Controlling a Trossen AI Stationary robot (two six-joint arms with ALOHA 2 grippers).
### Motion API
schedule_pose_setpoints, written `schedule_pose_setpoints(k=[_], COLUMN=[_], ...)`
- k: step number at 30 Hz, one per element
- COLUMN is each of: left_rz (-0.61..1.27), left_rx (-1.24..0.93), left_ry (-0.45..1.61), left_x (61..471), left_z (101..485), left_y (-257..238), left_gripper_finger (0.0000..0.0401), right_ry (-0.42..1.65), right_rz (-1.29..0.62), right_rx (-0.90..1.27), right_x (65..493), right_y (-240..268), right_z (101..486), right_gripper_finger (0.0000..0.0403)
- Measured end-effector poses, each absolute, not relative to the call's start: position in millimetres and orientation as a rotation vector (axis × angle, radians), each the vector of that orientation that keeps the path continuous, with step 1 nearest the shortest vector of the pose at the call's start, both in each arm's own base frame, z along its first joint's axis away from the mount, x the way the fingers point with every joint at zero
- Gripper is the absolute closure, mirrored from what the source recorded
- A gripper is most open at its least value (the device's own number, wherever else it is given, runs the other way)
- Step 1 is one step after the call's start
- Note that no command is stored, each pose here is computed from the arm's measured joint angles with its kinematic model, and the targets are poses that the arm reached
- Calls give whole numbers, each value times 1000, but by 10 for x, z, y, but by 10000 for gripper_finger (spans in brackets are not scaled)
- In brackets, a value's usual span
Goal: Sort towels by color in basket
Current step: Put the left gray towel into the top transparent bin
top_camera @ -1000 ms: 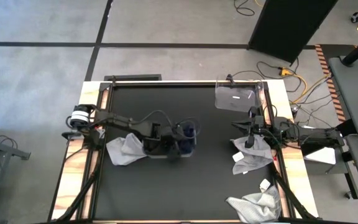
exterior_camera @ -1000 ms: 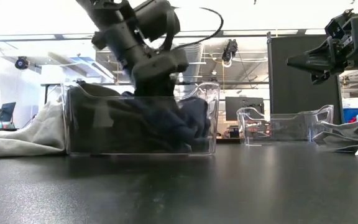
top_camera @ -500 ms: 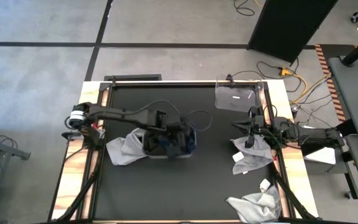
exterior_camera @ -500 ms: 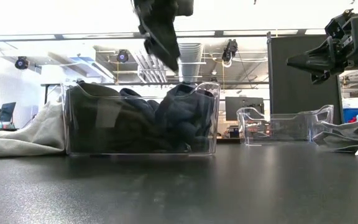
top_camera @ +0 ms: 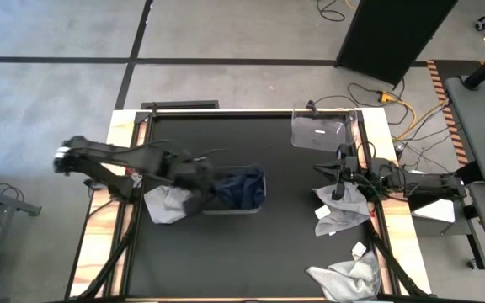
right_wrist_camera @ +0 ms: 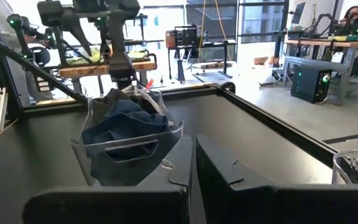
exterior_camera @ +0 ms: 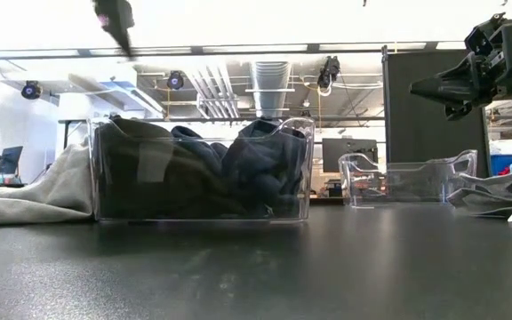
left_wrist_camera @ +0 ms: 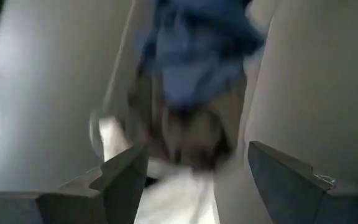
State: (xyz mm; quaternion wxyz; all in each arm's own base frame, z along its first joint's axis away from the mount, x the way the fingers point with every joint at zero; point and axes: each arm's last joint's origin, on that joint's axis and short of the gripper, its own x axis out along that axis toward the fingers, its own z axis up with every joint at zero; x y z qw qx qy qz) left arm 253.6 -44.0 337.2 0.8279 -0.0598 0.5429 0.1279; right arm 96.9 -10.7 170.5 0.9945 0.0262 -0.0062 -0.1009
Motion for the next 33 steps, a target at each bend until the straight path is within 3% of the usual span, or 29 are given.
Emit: schedule_pose_setpoints(k=[5,9,17,26,30,33], left_rz=[356,451,402,375,411,411], left_rx=[-236,-283,-156,-153,-196,-220], left_ry=[1223,1154,1035,1064,1112,1103], left_x=[1861,1553,1522,1548,1529,1559], left_z=[3187,2893,2093,1550,1348,1231], left_y=[-533,-497,-457,-475,-475,-489], left_gripper_finger=[140,140,140,143,179,239], right_ry=[-12,-13,-12,-13,-12,-12], right_rz=[-202,-202,-202,-202,-202,-202], right_rx=[52,53,52,53,52,52], right_x=[969,969,969,969,969,969], right_y=[-106,-107,-107,-107,-107,-106], right_z=[1705,1706,1706,1707,1706,1705], right_gripper_finger=[390,390,390,390,390,390])
